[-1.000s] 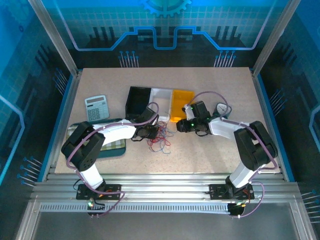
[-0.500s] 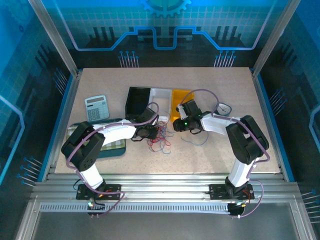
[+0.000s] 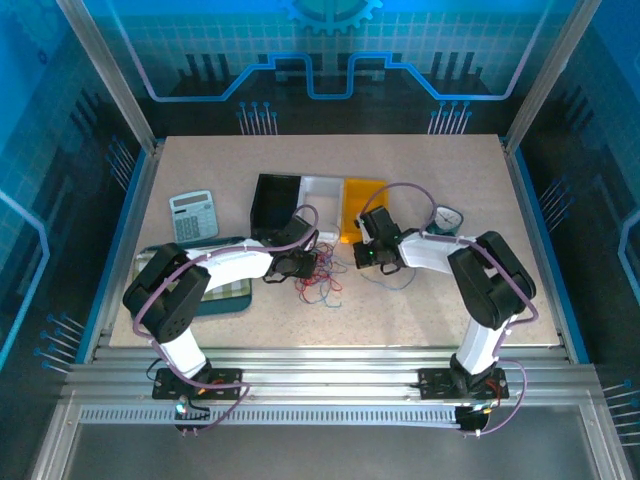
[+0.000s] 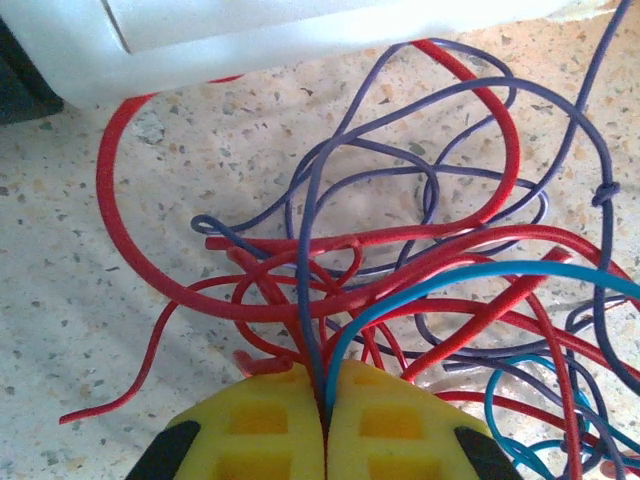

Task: Untangle the cables

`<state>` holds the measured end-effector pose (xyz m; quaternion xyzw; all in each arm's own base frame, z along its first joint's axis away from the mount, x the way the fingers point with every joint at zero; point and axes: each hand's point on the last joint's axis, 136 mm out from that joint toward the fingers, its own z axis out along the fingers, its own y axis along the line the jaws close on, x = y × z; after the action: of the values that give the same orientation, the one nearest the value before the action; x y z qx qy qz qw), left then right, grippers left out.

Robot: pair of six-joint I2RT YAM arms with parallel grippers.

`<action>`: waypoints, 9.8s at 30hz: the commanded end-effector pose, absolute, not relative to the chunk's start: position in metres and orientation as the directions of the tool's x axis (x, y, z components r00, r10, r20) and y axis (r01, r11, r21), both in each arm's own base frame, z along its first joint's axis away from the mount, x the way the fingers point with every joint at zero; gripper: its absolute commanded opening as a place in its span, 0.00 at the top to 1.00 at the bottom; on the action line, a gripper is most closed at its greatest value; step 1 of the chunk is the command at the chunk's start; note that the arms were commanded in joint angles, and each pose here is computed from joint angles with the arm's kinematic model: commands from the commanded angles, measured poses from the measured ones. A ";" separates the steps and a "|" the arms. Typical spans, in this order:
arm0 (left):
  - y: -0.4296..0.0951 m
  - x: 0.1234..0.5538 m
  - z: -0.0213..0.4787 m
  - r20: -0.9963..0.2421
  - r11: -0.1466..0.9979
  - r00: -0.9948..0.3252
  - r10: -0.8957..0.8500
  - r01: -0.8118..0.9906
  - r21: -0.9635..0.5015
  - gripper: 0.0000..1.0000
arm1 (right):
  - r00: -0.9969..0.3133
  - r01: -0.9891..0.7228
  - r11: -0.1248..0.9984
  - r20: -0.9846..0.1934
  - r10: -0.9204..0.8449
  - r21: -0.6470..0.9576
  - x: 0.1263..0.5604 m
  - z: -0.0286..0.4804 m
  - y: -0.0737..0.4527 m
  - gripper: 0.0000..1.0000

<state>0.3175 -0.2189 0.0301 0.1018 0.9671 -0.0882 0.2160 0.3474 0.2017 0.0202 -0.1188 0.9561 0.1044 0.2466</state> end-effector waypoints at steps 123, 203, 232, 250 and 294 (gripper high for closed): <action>-0.197 0.341 0.000 -0.391 0.995 -0.916 0.094 0.076 0.060 1.00 | -0.946 -0.119 0.960 -0.321 -0.032 0.255 0.284 0.038 0.136 0.02; -0.188 0.338 0.015 -0.436 0.997 -0.897 0.069 0.042 0.069 1.00 | -0.856 -0.189 0.973 -0.507 -0.099 0.129 0.465 0.080 0.199 1.00; -0.190 0.341 0.020 -0.443 0.995 -0.892 0.084 0.055 0.079 1.00 | -0.896 -0.073 0.997 -0.438 -0.071 -0.011 0.504 0.069 0.120 1.00; -0.195 0.346 0.018 -0.442 0.995 -0.893 0.089 0.063 0.073 1.00 | -0.930 -0.047 0.992 -0.357 -0.087 -0.119 0.472 0.057 0.122 1.00; -0.200 0.352 0.027 -0.466 0.996 -0.880 0.088 0.067 0.060 1.00 | -0.845 -0.027 0.999 -0.532 -0.048 -0.047 0.481 0.114 0.135 0.73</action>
<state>0.3520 -0.1919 0.0259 0.0296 0.9682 0.0272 0.2468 0.4819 0.1344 0.0836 -0.0234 0.9717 -0.0137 0.2345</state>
